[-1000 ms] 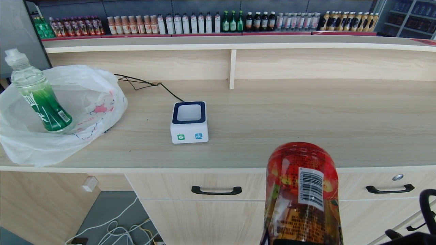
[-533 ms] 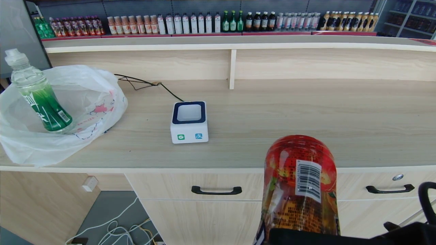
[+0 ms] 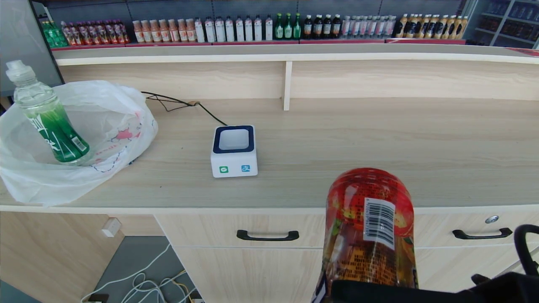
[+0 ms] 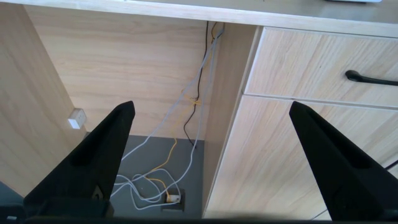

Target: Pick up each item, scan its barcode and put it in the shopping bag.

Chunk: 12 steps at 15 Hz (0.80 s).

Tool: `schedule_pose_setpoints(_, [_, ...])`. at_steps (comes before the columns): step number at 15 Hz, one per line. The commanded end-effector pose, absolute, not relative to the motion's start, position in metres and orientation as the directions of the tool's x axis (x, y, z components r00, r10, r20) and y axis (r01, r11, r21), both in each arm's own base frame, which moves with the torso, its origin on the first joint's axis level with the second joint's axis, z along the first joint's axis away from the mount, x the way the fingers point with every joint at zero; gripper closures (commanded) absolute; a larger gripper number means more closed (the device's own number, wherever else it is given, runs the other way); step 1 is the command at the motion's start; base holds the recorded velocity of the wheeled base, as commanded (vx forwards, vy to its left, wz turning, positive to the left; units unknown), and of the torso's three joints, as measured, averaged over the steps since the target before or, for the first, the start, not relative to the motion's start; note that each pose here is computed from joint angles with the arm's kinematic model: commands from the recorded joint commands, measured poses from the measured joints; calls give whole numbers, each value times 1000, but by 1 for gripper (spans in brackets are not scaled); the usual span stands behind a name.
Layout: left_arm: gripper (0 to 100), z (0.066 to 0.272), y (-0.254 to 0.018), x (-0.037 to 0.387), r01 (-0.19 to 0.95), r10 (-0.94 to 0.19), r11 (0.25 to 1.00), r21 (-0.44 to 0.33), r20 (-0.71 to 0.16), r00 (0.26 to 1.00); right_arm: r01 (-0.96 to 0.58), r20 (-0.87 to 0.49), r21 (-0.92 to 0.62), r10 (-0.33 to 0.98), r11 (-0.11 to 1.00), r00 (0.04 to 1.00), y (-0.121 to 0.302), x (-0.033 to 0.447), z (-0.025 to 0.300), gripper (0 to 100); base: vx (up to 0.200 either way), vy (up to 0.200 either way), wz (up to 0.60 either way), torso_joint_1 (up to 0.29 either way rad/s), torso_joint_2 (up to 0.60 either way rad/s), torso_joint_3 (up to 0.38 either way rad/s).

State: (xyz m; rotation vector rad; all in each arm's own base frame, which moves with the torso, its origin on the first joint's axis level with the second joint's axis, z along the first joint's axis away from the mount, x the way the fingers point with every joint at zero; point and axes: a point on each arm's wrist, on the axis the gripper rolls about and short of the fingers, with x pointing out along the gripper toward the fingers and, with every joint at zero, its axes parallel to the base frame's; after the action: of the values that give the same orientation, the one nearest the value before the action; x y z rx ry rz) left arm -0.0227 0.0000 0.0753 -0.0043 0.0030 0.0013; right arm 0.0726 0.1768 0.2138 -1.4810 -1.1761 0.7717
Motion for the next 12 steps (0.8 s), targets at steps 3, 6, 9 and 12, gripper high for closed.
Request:
schedule_pose_setpoints(3, [0, 75, 0, -23, -2, 2, 1000, -5, -3, 1000, 261, 111, -965, 943, 28, 313, 177, 74, 213, 100, 0, 0, 0, 0, 0, 0])
schedule_pose_setpoints(6, [0, 75, 0, -23, -2, 2, 1000, -5, -3, 1000, 153, 125, -985, 941, 80, 314, 188, 77, 218, 100, 0, 0, 0, 0, 0, 0])
schedule_pose_setpoints(9, [0, 75, 0, -23, 0, 0, 1000, -5, -3, 1000, 38, 163, -986, 932, 159, 324, 189, 81, 227, 100, 0, 0, 0, 0, 0, 0])
schedule_pose_setpoints(12, [0, 75, 0, -23, -2, 2, 1000, -5, -3, 1000, -51, 213, -967, 900, 250, 381, 187, 95, 241, 100, 0, 0, 0, 0, 0, 0])
